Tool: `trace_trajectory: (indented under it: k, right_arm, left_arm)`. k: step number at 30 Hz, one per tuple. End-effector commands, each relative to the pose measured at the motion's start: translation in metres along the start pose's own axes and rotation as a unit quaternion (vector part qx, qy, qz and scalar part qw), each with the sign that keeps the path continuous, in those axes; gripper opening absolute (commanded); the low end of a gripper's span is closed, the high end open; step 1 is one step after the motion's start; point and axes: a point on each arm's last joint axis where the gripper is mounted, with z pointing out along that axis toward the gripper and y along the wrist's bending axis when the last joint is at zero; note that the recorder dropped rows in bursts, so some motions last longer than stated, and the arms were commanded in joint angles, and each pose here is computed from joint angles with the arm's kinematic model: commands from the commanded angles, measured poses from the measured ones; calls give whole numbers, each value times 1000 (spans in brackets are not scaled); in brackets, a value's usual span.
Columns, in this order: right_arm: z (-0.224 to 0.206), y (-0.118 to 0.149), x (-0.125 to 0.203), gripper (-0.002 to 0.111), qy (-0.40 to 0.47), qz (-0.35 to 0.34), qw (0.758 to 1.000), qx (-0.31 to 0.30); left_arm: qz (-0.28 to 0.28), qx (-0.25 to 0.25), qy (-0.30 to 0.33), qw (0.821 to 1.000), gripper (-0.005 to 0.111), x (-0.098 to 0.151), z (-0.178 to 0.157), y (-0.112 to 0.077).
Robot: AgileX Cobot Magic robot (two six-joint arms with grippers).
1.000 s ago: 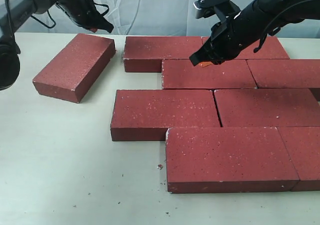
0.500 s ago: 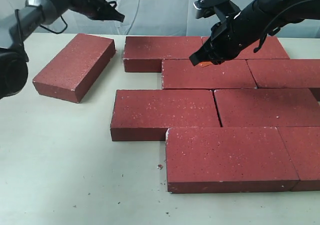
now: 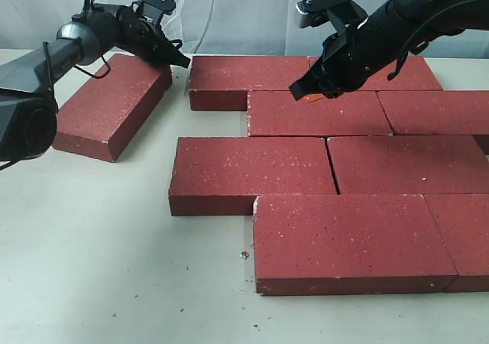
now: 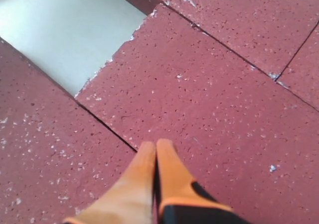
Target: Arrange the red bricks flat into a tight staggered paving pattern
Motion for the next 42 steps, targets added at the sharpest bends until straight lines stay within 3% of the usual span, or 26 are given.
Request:
trace_trajectory:
  k: [1, 9, 15, 18, 22, 25, 27, 31, 34, 38, 42]
  right_arm:
    - [0, -2, 0, -1, -3, 1, 1000, 3]
    - [0, -2, 0, -1, -4, 2, 1000, 3]
    - [0, -2, 0, -1, -3, 2, 1000, 3]
    - [0, -2, 0, -1, -4, 1, 1000, 4]
    - [0, -2, 0, -1, -4, 0, 1000, 6]
    - [0, -2, 1, -1, -1, -1, 1000, 5]
    - [0, -2, 1, -1, -2, -1, 1000, 5]
    - [0, -2, 0, -1, -6, 1, 1000, 7]
    - [0, -3, -1, -1, -8, 1, 1000, 8]
    - [0, -3, -1, -1, -8, 1, 1000, 8]
    - [0, -3, -1, -1, -8, 1, 1000, 8]
  left_arm:
    - [27, -8, 50, 998, 0, -11, -25, 7]
    - [36, 19, 128, 991, 0, -14, -51, 8]
    - [57, 55, 239, 968, 0, 4, -64, 8]
    - [62, 96, 219, 969, 0, -7, -75, 3]
    - [18, 165, 185, 969, 0, -23, -96, -9]
    - [39, 139, 187, 972, 0, -32, -118, -3]
    - [46, 101, 190, 975, 0, -33, -128, 17]
    - [-97, 18, 197, 975, 0, -19, -137, 75]
    - [-112, -53, 195, 973, 0, -3, -124, 104]
    - [-113, -80, 195, 971, 0, 15, -97, 107]
    - [-144, -37, 177, 973, 0, 24, -73, 96]
